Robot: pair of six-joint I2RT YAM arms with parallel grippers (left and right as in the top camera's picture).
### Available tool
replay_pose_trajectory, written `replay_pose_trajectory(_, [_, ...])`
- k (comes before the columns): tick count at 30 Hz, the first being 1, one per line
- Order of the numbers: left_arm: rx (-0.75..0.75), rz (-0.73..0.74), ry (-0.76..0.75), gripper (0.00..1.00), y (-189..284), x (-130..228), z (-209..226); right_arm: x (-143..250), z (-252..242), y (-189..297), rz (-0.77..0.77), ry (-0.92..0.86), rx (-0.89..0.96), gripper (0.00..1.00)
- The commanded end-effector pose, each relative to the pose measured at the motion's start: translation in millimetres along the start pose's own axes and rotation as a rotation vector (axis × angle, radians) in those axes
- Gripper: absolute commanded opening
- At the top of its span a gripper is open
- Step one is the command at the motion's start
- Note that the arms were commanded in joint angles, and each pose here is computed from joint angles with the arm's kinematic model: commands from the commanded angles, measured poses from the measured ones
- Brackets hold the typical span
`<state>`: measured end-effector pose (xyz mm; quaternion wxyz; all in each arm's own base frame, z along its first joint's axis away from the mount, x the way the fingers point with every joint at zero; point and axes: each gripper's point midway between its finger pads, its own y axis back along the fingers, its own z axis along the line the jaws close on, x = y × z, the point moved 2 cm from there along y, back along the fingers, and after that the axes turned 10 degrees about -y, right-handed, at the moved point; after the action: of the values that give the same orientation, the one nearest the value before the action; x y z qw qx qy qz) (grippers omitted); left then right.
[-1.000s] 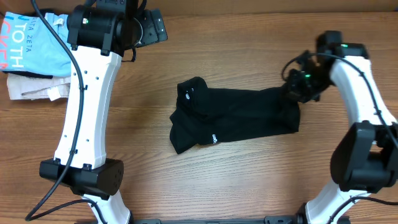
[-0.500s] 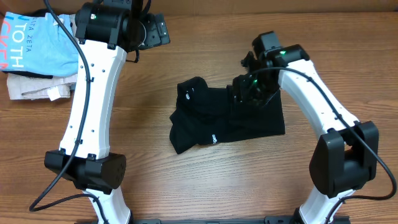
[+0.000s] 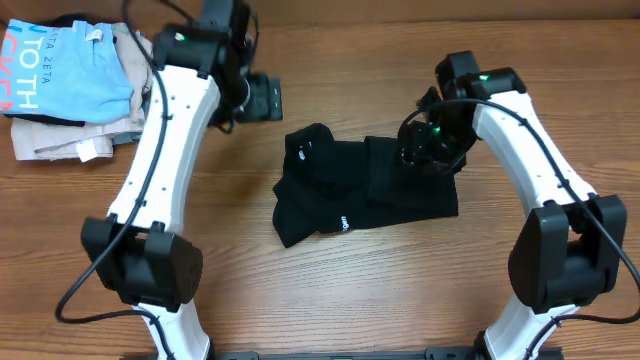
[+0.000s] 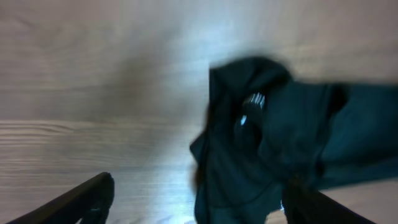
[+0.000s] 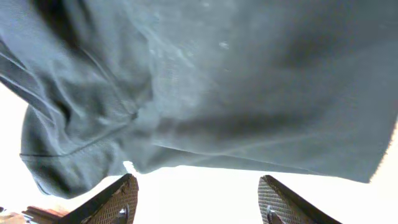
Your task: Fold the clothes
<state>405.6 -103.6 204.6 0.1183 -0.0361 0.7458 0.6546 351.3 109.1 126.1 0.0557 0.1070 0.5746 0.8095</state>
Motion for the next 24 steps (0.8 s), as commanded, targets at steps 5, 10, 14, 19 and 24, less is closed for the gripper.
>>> replay_pose_trajectory(5, [0.141,0.199,-0.136,0.84,-75,54,-12,-3,1,18,-0.061,0.057,0.022,0.67])
replay_pose_trajectory(10, [0.217,0.241,-0.183,0.81,-111,80,-16,-4,0,18,-0.067,0.068,0.030,0.68])
replay_pose_trajectory(14, [0.266,0.217,-0.219,0.79,-134,90,-19,-4,-2,18,-0.067,0.067,0.038,0.68])
replay_pose_trajectory(19, [0.310,0.167,-0.248,0.80,-159,98,-22,-4,-2,18,-0.067,0.067,0.037,0.68])
replay_pose_trajectory(24, [0.358,0.122,-0.246,0.78,-174,104,-27,-5,-1,18,-0.069,0.067,0.037,0.68])
